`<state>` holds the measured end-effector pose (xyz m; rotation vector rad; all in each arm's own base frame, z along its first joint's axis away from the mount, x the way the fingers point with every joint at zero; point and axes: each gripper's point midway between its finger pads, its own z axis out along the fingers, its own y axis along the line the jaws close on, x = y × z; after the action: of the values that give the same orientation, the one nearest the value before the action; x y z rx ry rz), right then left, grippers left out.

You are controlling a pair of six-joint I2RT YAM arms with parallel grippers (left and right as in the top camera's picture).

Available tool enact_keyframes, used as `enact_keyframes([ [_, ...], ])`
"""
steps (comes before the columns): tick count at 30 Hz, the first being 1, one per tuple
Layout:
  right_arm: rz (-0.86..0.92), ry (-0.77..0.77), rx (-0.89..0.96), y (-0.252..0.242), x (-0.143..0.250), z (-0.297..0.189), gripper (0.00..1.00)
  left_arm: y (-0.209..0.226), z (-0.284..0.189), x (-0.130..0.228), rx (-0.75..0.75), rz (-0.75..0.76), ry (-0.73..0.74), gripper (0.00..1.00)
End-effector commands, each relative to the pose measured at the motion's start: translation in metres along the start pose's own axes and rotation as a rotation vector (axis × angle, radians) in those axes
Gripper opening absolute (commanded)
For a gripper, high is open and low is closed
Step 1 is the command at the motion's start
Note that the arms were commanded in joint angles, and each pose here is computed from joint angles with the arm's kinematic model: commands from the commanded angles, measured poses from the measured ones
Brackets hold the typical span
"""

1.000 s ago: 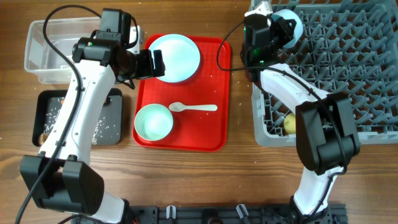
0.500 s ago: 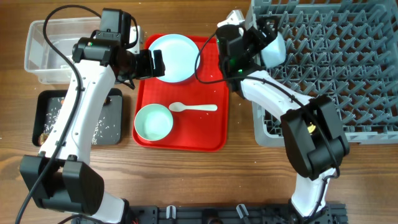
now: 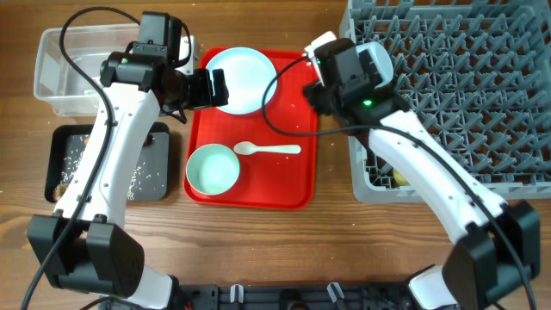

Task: Sort waste into correct bins and load items into the dishwasher rack
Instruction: 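Move right gripper to the green bowl and grasp its rim, then carry the green bowl into the dish rack and release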

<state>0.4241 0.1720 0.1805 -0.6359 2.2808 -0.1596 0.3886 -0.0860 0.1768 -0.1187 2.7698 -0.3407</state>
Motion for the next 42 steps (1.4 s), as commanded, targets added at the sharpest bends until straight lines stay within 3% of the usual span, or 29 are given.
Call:
enact_keyframes([
  [1, 0.374, -0.037, -0.566, 0.087, -0.027, -0.040, 1.00, -0.001, -0.001, -0.003, -0.003, 0.004, -0.009, 1.00],
  [6, 0.524, 0.083, -0.580, 0.095, -0.010, -0.032, 1.00, 0.006, -0.002, -0.011, -0.028, 0.008, -0.041, 1.00],
  [9, 0.625, 0.178, -0.517, 0.096, 0.007, -0.013, 0.98, 0.032, -0.014, -0.018, -0.045, -0.168, -0.069, 1.00],
  [13, 0.625, 0.306, -0.543, 0.148, 0.030, 0.005, 0.85, 0.081, -0.045, -0.027, 0.041, -0.443, -0.116, 1.00],
  [21, 0.516, 0.406, -0.497, 0.226, 0.067, 0.015, 0.58, 0.160, -0.071, -0.014, 0.051, -0.689, -0.132, 1.00],
  [25, 0.501, 0.448, -0.480, 0.242, 0.083, 0.022, 0.38, 0.162, -0.072, -0.008, 0.046, -0.705, -0.115, 1.00],
  [34, 0.507, 0.485, -0.511, 0.262, 0.095, 0.037, 0.32, 0.151, -0.067, -0.009, 0.038, -0.663, -0.102, 1.00],
  [37, 0.504, 0.490, -0.509, 0.261, 0.097, 0.037, 0.04, 0.141, -0.064, -0.009, 0.035, -0.633, -0.091, 1.00],
  [42, 0.517, 0.493, -0.489, 0.241, 0.092, 0.030, 0.04, 0.124, -0.059, -0.010, 0.048, -0.591, -0.074, 1.00],
])
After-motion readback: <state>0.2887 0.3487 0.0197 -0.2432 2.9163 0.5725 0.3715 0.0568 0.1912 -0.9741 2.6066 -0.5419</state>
